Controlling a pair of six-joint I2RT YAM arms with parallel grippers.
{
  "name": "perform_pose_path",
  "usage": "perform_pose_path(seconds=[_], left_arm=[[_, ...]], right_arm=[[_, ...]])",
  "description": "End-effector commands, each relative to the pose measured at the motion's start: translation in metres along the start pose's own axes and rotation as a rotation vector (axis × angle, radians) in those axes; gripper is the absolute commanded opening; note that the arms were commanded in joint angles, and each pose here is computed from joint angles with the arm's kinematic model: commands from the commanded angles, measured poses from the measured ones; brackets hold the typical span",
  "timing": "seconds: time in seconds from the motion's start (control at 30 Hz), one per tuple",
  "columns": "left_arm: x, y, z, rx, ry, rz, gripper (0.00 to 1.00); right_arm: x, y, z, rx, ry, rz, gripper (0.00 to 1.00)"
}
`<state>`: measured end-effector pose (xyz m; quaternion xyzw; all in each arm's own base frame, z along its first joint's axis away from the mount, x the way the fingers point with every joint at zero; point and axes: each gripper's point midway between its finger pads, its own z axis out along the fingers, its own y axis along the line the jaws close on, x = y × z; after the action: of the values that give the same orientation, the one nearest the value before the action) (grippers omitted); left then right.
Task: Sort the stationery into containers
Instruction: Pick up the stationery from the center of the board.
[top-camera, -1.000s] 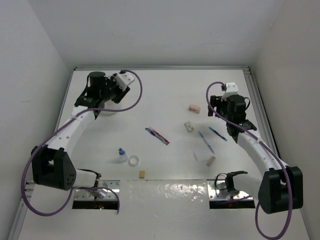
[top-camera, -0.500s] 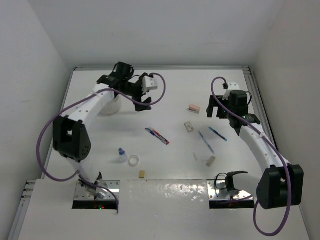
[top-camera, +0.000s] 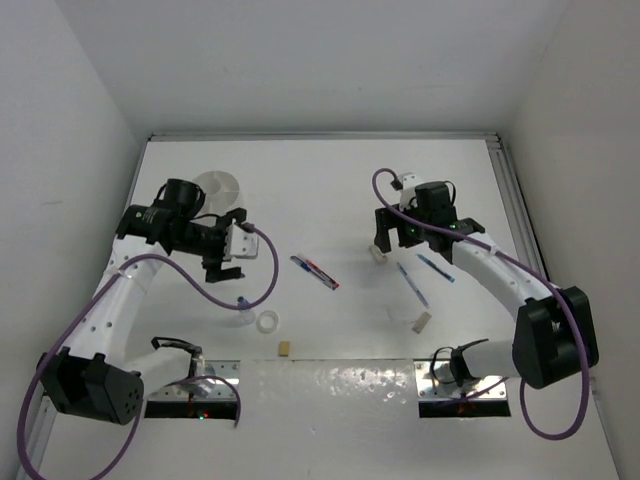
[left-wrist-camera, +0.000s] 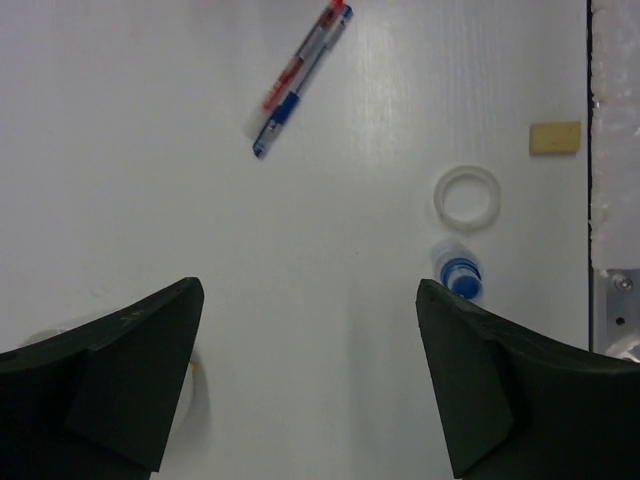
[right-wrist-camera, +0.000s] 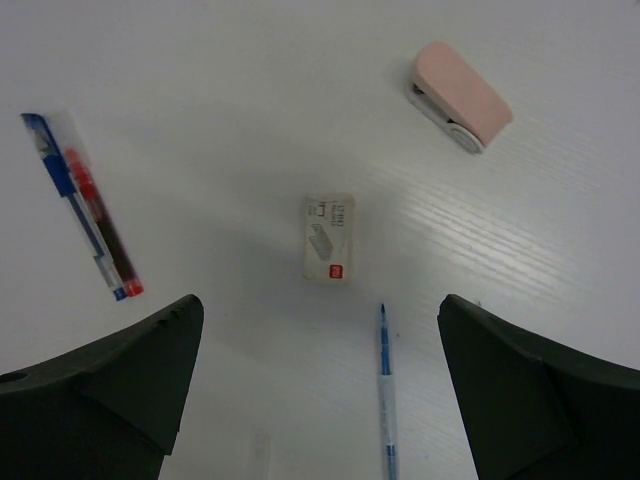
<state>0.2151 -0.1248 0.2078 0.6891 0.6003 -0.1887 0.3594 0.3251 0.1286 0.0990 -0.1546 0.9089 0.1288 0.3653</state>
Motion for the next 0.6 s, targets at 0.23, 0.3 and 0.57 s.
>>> perform_pose_path(seconds=[0.23,0.3,0.57], left_arm=[[0.03,-0.077,0.017,0.192,0.121,0.158,0.92],[0.039,-0.079,0.023,0.217,0.153,0.1,0.89],[0.058,-0.09,0.04,0.283,0.178,0.063,0.85]], right_arm=[[0.0,0.033,-0.005,-0.068,-0.036,-0.063,0.99],[0.004,0.036,-0.004,-0.066,-0.02,-0.07,0.99],[0.019,0.041,-0.001,-0.049,0.018,-0.11,0.99]])
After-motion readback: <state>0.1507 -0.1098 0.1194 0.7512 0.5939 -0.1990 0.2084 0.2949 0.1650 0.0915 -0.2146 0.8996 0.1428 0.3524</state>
